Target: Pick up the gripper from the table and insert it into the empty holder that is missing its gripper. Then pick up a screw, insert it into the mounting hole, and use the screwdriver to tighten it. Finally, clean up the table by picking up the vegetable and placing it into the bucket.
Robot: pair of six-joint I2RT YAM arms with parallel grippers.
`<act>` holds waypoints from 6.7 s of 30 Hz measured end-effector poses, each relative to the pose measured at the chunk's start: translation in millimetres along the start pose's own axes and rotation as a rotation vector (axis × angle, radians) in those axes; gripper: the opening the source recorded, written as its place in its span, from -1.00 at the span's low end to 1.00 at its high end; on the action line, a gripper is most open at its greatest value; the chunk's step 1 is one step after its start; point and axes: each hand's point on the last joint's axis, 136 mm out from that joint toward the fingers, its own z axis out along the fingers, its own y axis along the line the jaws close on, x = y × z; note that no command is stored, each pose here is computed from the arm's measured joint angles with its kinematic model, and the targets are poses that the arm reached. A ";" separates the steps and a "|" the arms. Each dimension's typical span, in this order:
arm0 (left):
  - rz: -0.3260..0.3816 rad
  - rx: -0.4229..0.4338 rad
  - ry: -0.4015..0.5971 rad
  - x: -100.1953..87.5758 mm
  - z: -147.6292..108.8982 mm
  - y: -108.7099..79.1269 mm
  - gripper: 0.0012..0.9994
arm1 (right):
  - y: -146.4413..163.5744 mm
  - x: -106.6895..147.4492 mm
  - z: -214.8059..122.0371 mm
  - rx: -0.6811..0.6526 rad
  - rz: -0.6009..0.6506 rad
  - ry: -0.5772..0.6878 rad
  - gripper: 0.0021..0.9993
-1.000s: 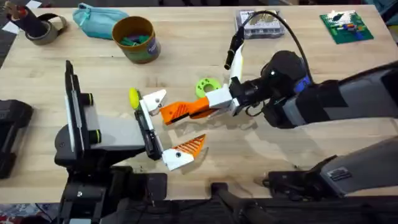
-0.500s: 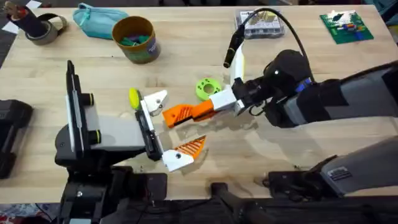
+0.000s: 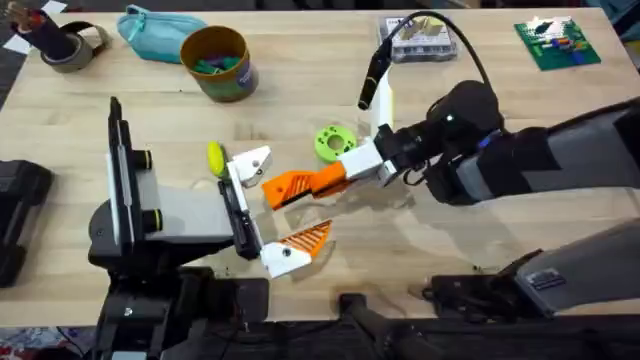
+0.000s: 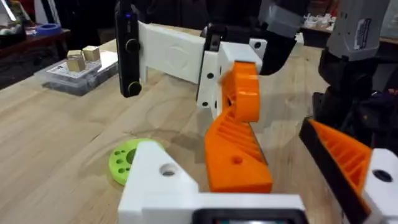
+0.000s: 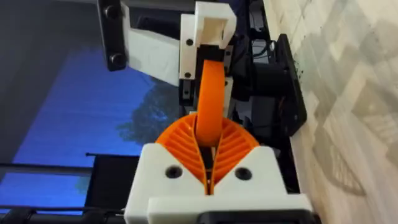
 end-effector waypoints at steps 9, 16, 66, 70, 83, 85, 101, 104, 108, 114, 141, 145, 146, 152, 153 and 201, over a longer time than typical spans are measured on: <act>0.000 0.000 0.000 0.0 0.0 0.0 0.97 | 0.3 -8.7 -0.2 -0.002 0.011 -0.051 -0.96; 0.000 0.000 0.000 0.0 0.0 0.0 0.97 | 0.5 -12.7 -0.5 -0.003 0.014 -0.074 -0.96; 0.000 0.000 0.000 0.0 0.0 0.0 0.98 | 0.2 -13.0 -4.6 -0.001 -0.003 -0.073 -0.96; 0.000 0.000 0.000 0.0 0.0 0.0 0.98 | 0.6 -13.4 -4.6 -0.001 -0.005 -0.073 -0.96; 0.000 0.000 0.000 0.0 0.0 0.0 0.98 | 1.8 -14.7 -4.5 -0.001 -0.010 -0.073 -0.96; 0.000 0.000 0.000 0.0 0.0 0.0 0.98 | 1.8 -14.7 -4.5 -0.001 -0.010 -0.073 -0.96; 0.000 0.000 0.000 0.0 0.0 0.0 0.97 | 1.9 -16.7 -4.6 -0.002 -0.010 -0.084 -0.96; 0.000 0.000 0.000 0.0 0.0 -0.1 0.97 | 1.9 -16.8 -4.6 -0.002 -0.010 -0.085 -0.96; 0.000 0.000 0.000 0.0 0.0 -0.1 0.97 | 1.9 -16.8 -4.6 -0.002 -0.010 -0.085 -0.96; -0.001 0.000 0.000 0.1 0.0 -0.1 0.97 | 2.0 -19.5 -4.9 -0.003 -0.010 -0.101 -0.96; 0.001 -0.011 0.000 0.0 0.0 1.9 0.97 | 2.6 -25.1 1.4 -0.007 -0.016 -0.138 -0.96; 0.002 -0.016 0.000 -0.1 0.0 2.8 0.97 | 2.6 -25.6 2.0 -0.007 -0.019 -0.141 -0.96; 0.002 -0.017 0.000 -0.1 -0.1 2.9 0.97 | 2.7 -26.0 2.0 -0.007 -0.021 -0.144 -0.96; 0.003 -0.024 0.000 -0.2 -0.1 4.2 0.97 | 1.7 -29.3 2.2 -0.004 -0.038 -0.164 -0.96; 0.003 -0.024 0.000 -0.2 -0.1 4.2 0.97 | 1.5 -29.7 2.3 -0.004 -0.039 -0.166 -0.96; 0.000 -0.070 0.000 -0.7 -1.2 12.4 0.98 | -3.5 -56.6 29.1 0.052 -0.047 -0.137 -0.96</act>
